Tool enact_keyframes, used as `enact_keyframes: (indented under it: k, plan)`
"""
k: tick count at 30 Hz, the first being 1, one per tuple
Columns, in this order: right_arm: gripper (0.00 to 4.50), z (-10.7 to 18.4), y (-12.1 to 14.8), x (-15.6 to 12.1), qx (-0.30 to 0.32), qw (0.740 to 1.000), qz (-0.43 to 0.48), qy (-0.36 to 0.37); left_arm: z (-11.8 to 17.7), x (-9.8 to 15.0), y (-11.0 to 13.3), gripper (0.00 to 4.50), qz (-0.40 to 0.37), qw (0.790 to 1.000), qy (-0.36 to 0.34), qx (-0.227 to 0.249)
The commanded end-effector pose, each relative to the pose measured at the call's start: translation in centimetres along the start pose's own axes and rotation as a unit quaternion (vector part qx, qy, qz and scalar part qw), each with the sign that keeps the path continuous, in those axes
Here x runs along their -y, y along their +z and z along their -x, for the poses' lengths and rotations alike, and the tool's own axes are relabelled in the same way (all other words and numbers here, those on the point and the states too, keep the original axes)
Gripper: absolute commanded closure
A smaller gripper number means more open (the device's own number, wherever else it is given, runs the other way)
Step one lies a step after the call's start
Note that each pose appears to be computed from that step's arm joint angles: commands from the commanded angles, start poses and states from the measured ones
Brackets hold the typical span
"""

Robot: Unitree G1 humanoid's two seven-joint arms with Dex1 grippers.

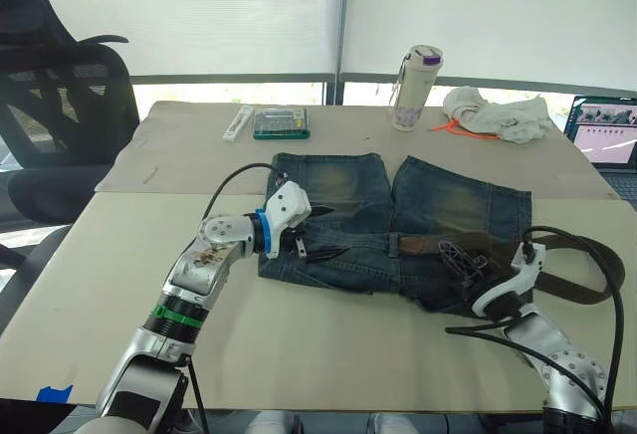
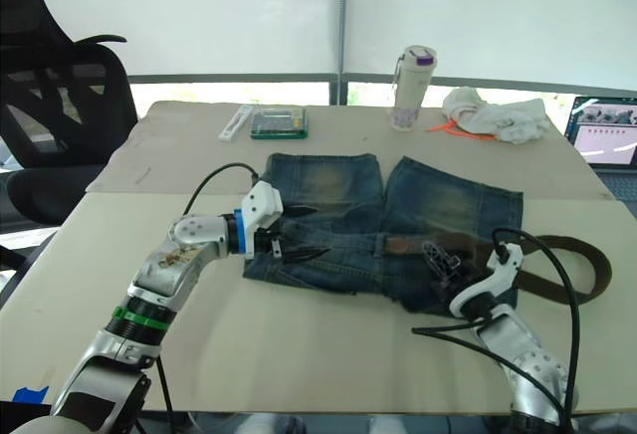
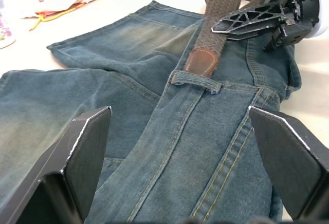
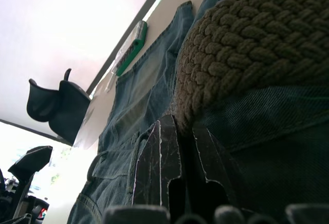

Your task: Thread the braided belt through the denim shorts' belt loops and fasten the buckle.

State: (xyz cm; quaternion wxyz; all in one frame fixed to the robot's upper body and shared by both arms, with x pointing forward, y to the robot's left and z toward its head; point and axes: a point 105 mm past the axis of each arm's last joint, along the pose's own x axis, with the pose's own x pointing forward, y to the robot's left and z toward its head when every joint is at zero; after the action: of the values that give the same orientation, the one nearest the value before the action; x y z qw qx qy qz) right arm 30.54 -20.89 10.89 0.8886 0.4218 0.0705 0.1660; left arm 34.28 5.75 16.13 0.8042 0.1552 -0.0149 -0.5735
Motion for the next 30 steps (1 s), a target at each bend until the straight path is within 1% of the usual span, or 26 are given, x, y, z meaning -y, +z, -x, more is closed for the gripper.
enact_keyframes:
  k: [1,11,14,16,17,19,21,23,25,28,30]
  plan:
    - [4.50,-0.8,-0.5,-1.8,-0.014,0.999,-0.003,0.030,0.2,-0.1,1.0,0.01,-0.007,1.000,0.005,0.020]
    - [4.50,-4.2,-3.4,-3.7,-0.055,0.998,0.000,0.043,-0.1,0.2,1.2,0.01,0.017,0.999,0.015,0.037]
    - [4.50,-4.9,-3.7,-4.8,-0.052,0.996,-0.020,0.067,-0.3,0.3,1.6,0.01,0.035,0.998,0.020,0.049]
    - [4.50,-5.0,-3.6,-5.5,-0.043,0.995,-0.038,0.086,-0.3,0.2,1.8,0.01,0.057,0.996,0.028,0.059]
    - [4.50,-5.0,-3.5,-5.8,-0.035,0.993,-0.054,0.098,-0.4,0.1,1.9,0.01,0.080,0.994,0.033,0.067]
    - [4.50,-4.8,-3.0,-6.5,-0.021,0.988,-0.084,0.126,-0.5,-0.1,2.1,0.01,0.158,0.982,0.040,0.097]
    - [4.50,-4.4,-2.7,-7.4,-0.015,0.983,-0.091,0.159,-0.7,-0.5,2.3,0.01,0.253,0.957,0.045,0.136]
    - [4.50,-4.2,-2.4,-8.0,-0.011,0.980,-0.089,0.179,-1.0,-0.9,2.2,0.01,0.315,0.934,0.055,0.161]
    - [4.50,-4.2,-2.0,-8.3,-0.006,0.978,-0.091,0.190,-1.3,-1.1,2.0,0.01,0.350,0.918,0.060,0.175]
    - [4.50,-4.2,-1.5,-8.7,0.003,0.975,-0.095,0.203,-1.9,-0.7,1.9,0.01,0.369,0.911,0.054,0.177]
    - [4.50,-4.2,-1.6,-9.0,0.002,0.973,-0.091,0.210,-2.7,0.1,2.3,0.01,0.384,0.905,0.032,0.181]
